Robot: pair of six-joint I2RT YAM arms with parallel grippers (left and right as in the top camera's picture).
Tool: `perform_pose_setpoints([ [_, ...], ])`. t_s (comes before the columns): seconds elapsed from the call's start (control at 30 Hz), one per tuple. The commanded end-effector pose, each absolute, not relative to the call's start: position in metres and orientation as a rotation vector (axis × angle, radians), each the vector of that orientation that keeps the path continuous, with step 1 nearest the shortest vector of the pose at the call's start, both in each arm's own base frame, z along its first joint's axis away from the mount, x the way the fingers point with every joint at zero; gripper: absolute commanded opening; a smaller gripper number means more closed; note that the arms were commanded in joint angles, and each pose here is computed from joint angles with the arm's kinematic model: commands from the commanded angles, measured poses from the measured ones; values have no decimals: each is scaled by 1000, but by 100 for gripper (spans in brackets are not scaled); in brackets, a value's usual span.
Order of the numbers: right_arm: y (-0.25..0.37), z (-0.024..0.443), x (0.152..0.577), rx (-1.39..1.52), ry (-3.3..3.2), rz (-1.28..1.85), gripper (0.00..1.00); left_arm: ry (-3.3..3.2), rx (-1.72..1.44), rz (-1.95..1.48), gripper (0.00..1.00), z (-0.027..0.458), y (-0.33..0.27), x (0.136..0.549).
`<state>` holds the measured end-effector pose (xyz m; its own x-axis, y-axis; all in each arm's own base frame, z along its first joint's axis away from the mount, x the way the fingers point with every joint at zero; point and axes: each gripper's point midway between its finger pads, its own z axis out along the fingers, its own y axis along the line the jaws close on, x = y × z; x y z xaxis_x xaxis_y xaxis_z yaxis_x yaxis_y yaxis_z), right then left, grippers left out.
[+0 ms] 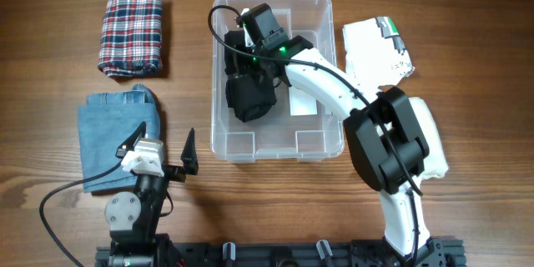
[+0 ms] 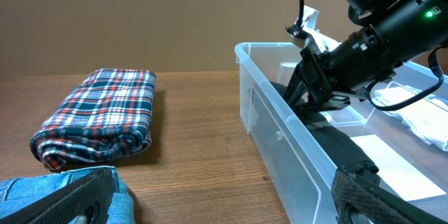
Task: Pack container
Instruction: 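Press and straighten the black garment in the container, then release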
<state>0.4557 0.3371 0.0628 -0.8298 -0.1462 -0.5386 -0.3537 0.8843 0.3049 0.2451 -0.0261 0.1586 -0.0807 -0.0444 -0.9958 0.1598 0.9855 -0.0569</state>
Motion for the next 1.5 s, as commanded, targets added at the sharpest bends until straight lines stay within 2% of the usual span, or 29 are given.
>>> perform_pose_setpoints([
  [0.0, 331, 40, 453, -343, 2586, 481, 15, 1651, 89, -151, 100, 156, -24, 245],
  [0.23, 303, 34, 463, -194, 2593, 282, 15, 1651, 89, -151, 100, 156, -24, 245],
  [0.6, 323, 47, 462, -212, 2571, 439, 19, 1651, 89, -151, 100, 156, -24, 245],
  [0.73, 327, 84, 466, -210, 2504, 479, 23, 1651, 89, -151, 100, 156, -24, 245],
  [0.83, 326, 130, 468, -201, 2424, 519, 32, 1651, 89, -151, 100, 156, -24, 245],
  [0.87, 319, 163, 469, -180, 2365, 523, 36, 1651, 89, -151, 100, 156, -24, 245],
  [0.93, 305, 195, 470, -145, 2307, 499, 41, 1651, 89, -151, 100, 156, -24, 245],
  [1.03, 278, 231, 469, -77, 2247, 415, 44, 1651, 89, -151, 100, 156, -24, 245],
  [1.07, 268, 240, 467, -71, 2235, 378, 43, 1651, 89, -151, 100, 156, -24, 245],
  [1.17, 256, 244, 462, -124, 2248, 316, 30, 1651, 89, -151, 100, 156, -24, 245],
  [1.23, 252, 228, 457, -164, 2301, 271, 18, 1651, 89, -151, 100, 156, -24, 245],
  [1.3, 248, 207, 453, -176, 2369, 229, 11, 1651, 89, -151, 100, 156, -24, 245],
  [1.47, 252, 154, 448, -217, 2497, 169, 8, 1651, 89, -151, 100, 156, -24, 245],
])
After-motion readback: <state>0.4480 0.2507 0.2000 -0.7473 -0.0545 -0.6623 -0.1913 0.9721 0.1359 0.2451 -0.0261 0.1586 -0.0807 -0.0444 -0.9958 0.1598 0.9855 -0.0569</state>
